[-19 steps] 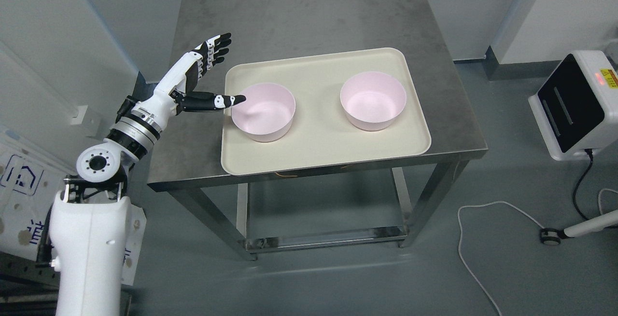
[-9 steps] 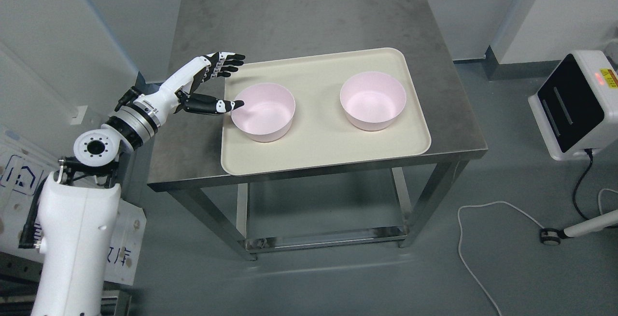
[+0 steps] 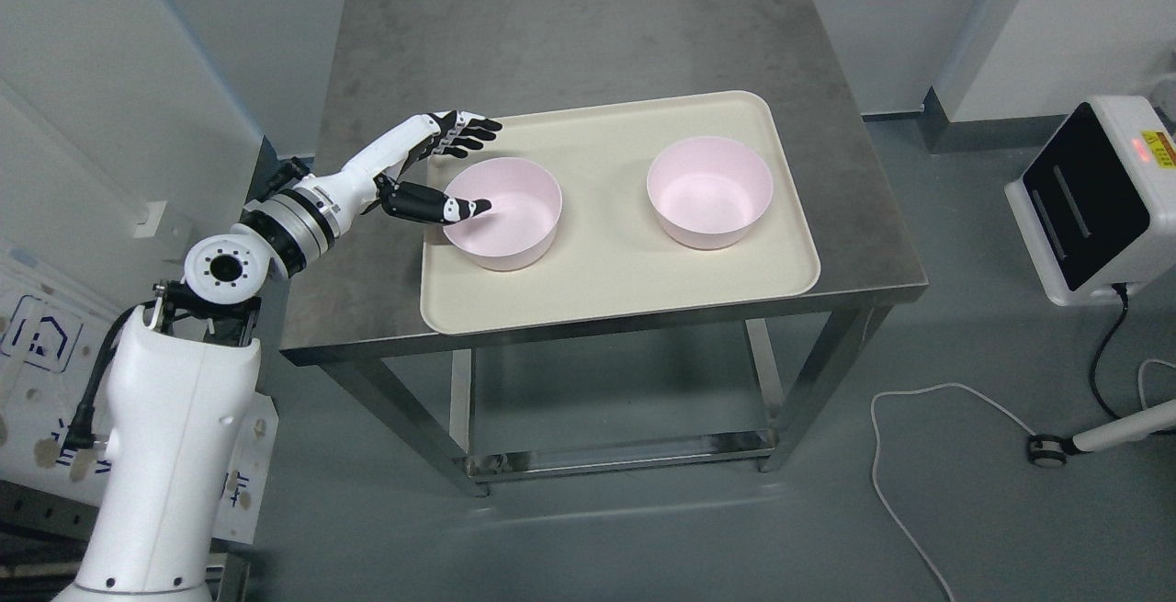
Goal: Stack pink IKEA bowls on left shelf middle
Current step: 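Reach the left hand toward the pink bowl nearer the robot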
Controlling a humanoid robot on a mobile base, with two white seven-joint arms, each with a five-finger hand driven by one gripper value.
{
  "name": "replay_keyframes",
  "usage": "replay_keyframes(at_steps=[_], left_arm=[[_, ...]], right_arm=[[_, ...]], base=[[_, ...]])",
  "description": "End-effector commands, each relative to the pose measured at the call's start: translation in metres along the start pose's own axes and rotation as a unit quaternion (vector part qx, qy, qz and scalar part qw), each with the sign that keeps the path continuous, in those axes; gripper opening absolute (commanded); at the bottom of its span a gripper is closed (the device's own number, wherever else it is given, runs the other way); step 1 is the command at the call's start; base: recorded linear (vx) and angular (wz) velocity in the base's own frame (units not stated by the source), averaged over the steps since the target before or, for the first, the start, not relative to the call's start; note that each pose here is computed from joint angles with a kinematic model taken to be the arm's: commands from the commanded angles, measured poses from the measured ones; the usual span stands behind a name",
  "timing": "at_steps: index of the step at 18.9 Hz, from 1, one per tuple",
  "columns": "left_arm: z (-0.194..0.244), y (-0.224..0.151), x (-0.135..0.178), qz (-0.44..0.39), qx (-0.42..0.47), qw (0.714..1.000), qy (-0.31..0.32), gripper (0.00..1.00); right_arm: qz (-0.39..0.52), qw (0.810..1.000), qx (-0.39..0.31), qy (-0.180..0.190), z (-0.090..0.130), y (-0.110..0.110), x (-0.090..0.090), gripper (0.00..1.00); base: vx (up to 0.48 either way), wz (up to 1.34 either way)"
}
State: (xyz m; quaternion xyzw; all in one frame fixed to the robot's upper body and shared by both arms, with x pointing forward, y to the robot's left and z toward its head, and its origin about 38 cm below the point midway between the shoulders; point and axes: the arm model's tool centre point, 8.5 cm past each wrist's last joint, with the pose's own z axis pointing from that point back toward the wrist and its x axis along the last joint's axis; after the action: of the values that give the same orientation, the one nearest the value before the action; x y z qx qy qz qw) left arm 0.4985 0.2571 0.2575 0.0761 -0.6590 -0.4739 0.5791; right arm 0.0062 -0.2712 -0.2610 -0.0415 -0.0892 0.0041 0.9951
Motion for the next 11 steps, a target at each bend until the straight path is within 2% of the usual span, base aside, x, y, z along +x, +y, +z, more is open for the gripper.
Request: replay_keyframes(at_steps=[1, 4, 9, 11], left_arm=[[-0.0334, -0.0198, 0.0204, -0.067, -0.038, 0.997, 0.013, 0.58], [-0.0382, -0.0211, 0.0272, -0.089, -0.043, 0.995, 0.01, 0.5], [-0.0395, -0.0229, 0.0258, -0.14, -0.045, 0.989, 0.01, 0.44], [-0.0395, -0.0245, 0.0245, -0.153, -0.047, 0.987, 0.01, 0.39]], right_arm=[[0.0, 1.0, -0.009, 0.0, 0.0002, -0.0114, -0.0001, 1.0], [0.0, 1.0, -0.009, 0.0, 0.0001, -0.0114, 0.0004, 1.0], [0.0, 1.0, -0.009, 0.0, 0.0002, -0.0114, -0.0001, 1.0], [0.0, 1.0, -0.009, 0.0, 0.0002, -0.0114, -0.0001, 1.0]], base=[[0.0, 0.0], [0.0, 0.0], [0.0, 0.0], [0.0, 0.0]])
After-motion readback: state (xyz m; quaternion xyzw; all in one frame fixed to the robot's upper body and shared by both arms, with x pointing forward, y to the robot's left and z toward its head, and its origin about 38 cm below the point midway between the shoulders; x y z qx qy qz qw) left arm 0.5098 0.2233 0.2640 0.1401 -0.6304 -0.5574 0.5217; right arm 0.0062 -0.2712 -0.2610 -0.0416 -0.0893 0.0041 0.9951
